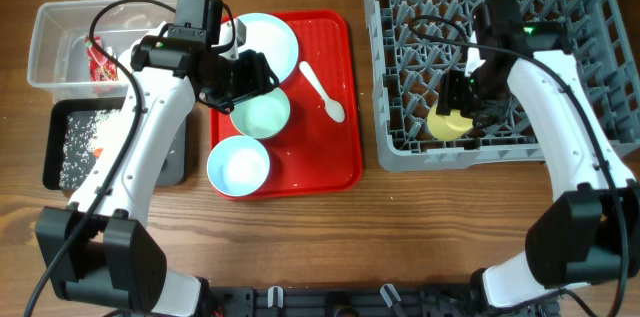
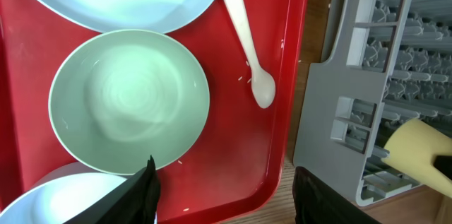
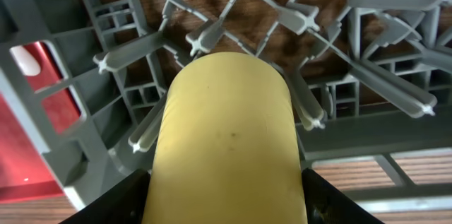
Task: Sort waste into correct bins and load items into the dishwasher rack
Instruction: 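Reach the right gripper to the red tray and grasp the green bowl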
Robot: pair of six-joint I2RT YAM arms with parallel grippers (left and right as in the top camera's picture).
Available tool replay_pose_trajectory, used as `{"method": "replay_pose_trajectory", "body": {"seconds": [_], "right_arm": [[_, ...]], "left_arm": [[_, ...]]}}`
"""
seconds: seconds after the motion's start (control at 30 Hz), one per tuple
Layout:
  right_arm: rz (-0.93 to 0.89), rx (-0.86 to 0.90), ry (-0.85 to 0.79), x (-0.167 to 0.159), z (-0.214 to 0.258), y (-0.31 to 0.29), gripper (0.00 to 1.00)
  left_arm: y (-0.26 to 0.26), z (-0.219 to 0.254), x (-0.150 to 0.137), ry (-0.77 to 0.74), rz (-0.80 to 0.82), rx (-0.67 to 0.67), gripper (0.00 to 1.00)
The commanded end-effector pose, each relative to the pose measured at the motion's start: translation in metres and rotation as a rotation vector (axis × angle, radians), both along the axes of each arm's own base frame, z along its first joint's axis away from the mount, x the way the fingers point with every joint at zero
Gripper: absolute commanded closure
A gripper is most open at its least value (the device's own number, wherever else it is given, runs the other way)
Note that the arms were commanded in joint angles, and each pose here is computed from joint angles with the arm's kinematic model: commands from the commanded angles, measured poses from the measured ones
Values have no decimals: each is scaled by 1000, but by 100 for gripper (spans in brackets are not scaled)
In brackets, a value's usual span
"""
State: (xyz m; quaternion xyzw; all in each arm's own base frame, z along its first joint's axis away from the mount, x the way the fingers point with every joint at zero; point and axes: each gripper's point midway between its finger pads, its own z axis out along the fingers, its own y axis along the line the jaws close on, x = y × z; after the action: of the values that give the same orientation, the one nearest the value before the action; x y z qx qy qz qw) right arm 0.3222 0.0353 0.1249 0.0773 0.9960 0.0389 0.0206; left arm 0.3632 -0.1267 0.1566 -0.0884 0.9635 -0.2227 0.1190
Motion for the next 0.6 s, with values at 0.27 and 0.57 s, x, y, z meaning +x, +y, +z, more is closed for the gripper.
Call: {"method": "replay_pose_trajectory", "body": {"seconds": [0.27,0.57], "right_arm": [[59,82,-122,37,24,18,15],[243,342,-305,61,89,115,18]], "left_arm": [[5,3,2,-21,0,24,31],[13,2,6,-30,30,60,33]]}}
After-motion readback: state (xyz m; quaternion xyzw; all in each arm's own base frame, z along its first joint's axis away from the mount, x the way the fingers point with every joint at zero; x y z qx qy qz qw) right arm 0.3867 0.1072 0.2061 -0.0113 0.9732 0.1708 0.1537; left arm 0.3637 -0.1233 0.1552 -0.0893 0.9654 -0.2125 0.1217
